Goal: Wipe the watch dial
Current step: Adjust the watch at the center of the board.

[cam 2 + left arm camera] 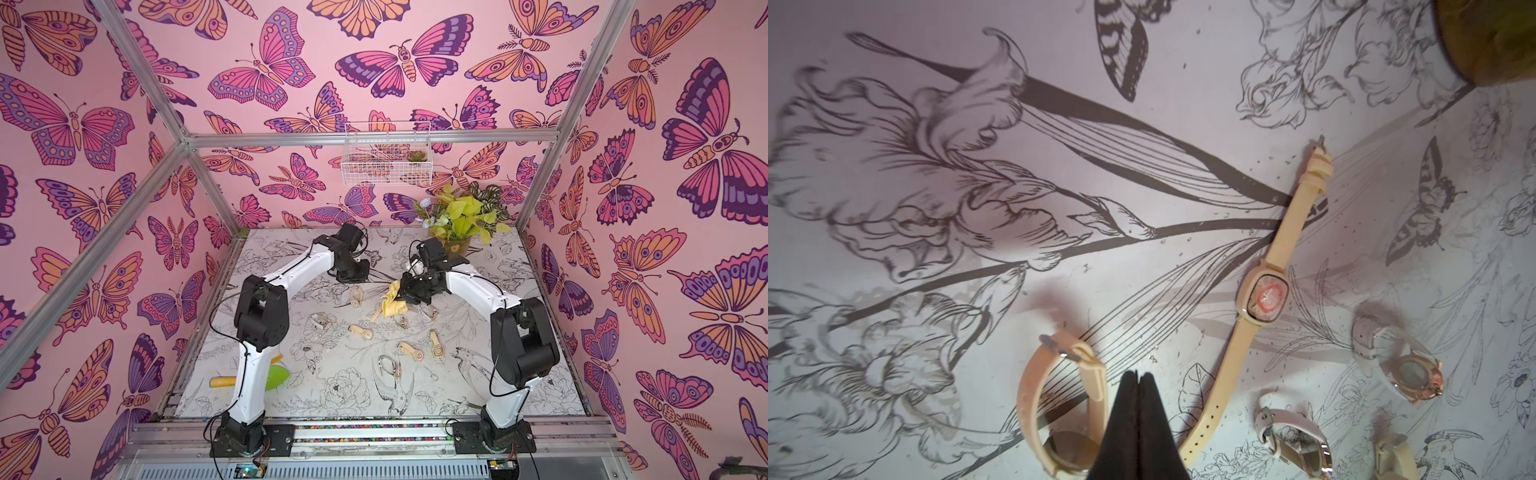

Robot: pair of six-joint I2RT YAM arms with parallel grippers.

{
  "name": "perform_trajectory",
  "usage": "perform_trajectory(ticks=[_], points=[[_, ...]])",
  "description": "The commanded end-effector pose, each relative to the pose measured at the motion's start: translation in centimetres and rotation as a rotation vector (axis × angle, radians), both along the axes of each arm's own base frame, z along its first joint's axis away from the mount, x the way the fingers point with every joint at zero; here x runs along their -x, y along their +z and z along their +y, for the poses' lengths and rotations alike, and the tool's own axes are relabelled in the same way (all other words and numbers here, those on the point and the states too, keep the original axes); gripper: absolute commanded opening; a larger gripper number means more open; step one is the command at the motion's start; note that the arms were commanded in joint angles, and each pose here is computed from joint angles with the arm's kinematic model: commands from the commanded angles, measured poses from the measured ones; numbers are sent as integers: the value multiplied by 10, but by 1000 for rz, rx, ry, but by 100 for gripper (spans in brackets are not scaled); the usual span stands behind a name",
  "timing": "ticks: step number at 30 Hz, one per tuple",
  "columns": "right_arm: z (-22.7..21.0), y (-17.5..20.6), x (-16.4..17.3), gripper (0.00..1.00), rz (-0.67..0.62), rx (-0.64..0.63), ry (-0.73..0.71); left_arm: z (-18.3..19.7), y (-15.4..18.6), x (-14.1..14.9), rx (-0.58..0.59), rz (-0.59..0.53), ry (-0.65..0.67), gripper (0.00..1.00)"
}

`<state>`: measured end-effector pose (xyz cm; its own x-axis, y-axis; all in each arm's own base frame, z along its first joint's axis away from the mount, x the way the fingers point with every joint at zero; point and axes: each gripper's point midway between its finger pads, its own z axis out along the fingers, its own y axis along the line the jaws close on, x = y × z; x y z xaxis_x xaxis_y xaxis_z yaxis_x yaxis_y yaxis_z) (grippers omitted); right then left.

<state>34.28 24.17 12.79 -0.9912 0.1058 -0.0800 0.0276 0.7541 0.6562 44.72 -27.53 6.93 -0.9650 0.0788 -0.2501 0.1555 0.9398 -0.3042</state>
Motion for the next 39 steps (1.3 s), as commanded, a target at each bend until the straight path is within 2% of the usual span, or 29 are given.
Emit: perform_trajectory(ticks=[1,7,16,29,39], points=[[-8,7,5,0,-12,2,3,-12,-14,9,10,49,-35,0],[-13,9,6,0,-14,3,-4,-8,-32,19,-21,87,-44,0],[-13,9,7,0,-14,-1,-6,20,-49,28,-79,128,-21,0],[-13,8,8,0,-13,-1,-3,51,-44,16,-96,117,51,0],[-12,7,6,0,-12,-3,3,78,-28,-1,-163,48,125,0]])
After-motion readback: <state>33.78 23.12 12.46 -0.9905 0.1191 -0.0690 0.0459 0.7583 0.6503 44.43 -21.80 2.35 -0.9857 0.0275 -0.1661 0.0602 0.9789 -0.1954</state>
